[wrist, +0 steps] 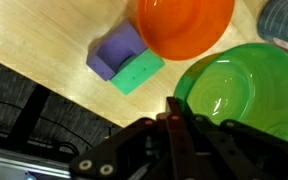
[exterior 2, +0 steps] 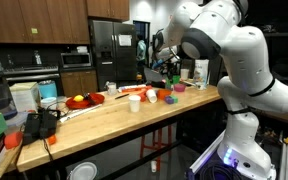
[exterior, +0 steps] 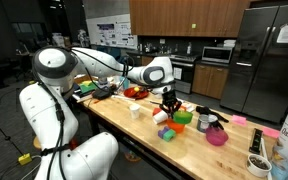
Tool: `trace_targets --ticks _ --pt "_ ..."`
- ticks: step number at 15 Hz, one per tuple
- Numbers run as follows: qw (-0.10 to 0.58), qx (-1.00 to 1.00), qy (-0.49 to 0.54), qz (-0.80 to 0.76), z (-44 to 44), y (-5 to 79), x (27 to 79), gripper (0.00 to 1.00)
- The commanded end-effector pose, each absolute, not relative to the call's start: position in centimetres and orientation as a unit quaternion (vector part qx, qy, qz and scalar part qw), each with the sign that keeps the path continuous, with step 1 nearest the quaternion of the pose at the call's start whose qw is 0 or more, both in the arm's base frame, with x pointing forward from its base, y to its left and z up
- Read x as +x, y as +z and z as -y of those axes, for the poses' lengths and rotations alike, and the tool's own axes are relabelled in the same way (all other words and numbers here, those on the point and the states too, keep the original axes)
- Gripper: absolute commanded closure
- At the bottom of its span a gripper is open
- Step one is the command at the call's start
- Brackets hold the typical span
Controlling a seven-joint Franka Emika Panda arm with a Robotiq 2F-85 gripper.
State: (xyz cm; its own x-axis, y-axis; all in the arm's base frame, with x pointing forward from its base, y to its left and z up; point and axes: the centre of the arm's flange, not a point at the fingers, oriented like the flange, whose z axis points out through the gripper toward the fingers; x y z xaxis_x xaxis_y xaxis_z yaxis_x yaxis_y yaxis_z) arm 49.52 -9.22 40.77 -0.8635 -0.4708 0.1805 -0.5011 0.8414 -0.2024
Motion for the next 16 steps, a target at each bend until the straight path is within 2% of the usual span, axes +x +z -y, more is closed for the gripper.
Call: trace_targets --ticks 1,16 --pt "0.035 0.273 0.123 0.954 9.4 40.6 52.1 0.99" --pt "-0.035 0.320 0.067 0.945 7.5 35.9 55.2 0.99"
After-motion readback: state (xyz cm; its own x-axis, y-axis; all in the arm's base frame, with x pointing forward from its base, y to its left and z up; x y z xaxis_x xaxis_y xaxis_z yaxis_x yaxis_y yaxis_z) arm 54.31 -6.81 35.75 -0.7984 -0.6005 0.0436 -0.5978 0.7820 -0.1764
